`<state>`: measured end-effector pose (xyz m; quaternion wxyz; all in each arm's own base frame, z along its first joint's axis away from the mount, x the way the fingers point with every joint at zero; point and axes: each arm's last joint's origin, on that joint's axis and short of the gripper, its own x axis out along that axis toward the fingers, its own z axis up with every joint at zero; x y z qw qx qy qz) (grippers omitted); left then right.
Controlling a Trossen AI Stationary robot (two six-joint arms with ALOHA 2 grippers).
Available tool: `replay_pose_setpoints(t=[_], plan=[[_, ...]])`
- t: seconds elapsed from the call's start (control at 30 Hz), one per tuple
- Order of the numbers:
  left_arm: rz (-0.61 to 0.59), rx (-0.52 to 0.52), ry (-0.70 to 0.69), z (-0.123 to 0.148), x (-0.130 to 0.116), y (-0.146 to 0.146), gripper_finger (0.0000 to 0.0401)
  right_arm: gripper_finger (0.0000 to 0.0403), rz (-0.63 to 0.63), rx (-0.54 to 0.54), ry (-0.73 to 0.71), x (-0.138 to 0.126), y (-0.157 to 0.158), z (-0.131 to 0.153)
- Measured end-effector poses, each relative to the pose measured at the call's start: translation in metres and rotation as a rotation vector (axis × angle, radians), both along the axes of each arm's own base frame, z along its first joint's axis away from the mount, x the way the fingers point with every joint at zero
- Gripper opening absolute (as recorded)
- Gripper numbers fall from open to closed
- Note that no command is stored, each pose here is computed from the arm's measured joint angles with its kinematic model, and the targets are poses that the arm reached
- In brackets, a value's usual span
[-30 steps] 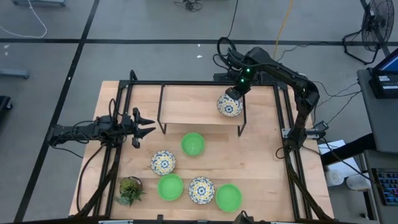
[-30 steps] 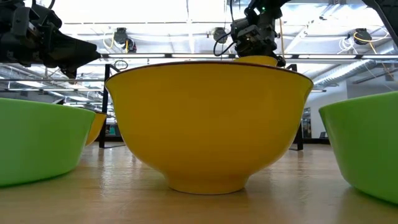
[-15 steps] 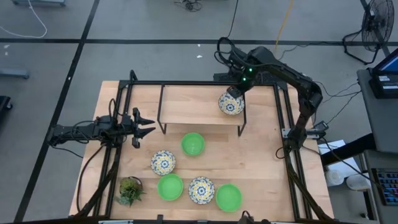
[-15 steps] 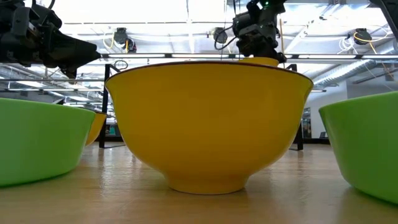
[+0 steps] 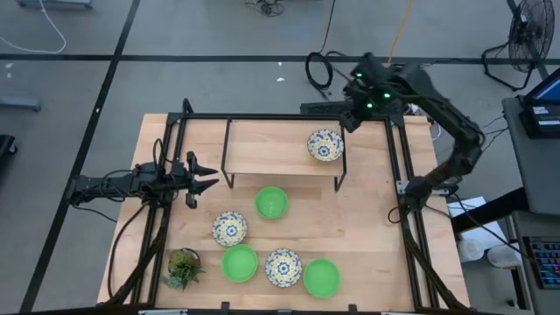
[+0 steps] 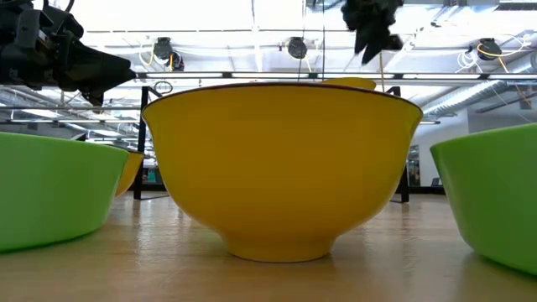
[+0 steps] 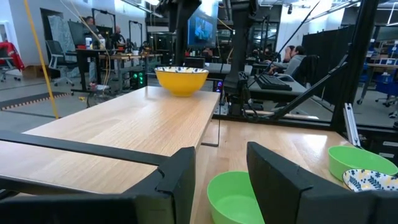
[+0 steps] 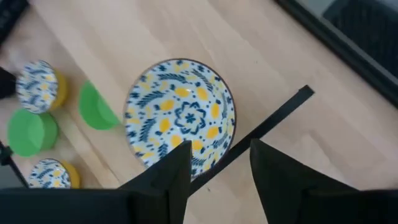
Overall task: Pick & Place Mini bowls
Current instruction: Stack the top white bowl on top of the white bowl on the shelf
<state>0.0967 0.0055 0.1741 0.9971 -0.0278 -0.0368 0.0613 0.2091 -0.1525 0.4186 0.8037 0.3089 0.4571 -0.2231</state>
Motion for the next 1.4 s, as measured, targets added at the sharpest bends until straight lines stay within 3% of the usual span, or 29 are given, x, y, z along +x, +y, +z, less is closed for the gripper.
replay_pose_setpoints(t=[0.17,0.37,0.53,0.73,0.97,1.2,1.4], plan=[[0.0,0.0,0.0,0.0,0.0,0.0,0.0147,0.0151,0.046,-0.071,-0.098,-0.022,0.03,0.025],[0.0,0.0,0.0,0.0,0.0,0.0,0.0147,0.015,0.188,-0.155,-0.25,-0.042,0.076,0.05],[0.0,0.0,0.0,0.0,0.0,0.0,0.0147,0.015,0.356,-0.191,-0.448,-0.047,0.116,0.044],[0.0,0.0,0.0,0.0,0.0,0.0,0.0147,0.015,0.534,-0.182,-0.66,-0.045,0.152,-0.003],[0.0,0.0,-0.001,0.0,0.0,0.0,0.0147,0.015,0.743,-0.19,-0.869,-0.042,0.185,-0.085],[0.0,0.0,0.0,0.0,0.0,0.0,0.0147,0.015,1.038,-0.089,-1.155,-0.047,0.217,-0.16],[0.0,0.0,-0.001,0.0,0.0,0.0,0.0147,0.0149,1.117,-0.082,-1.163,-0.062,0.222,-0.216]])
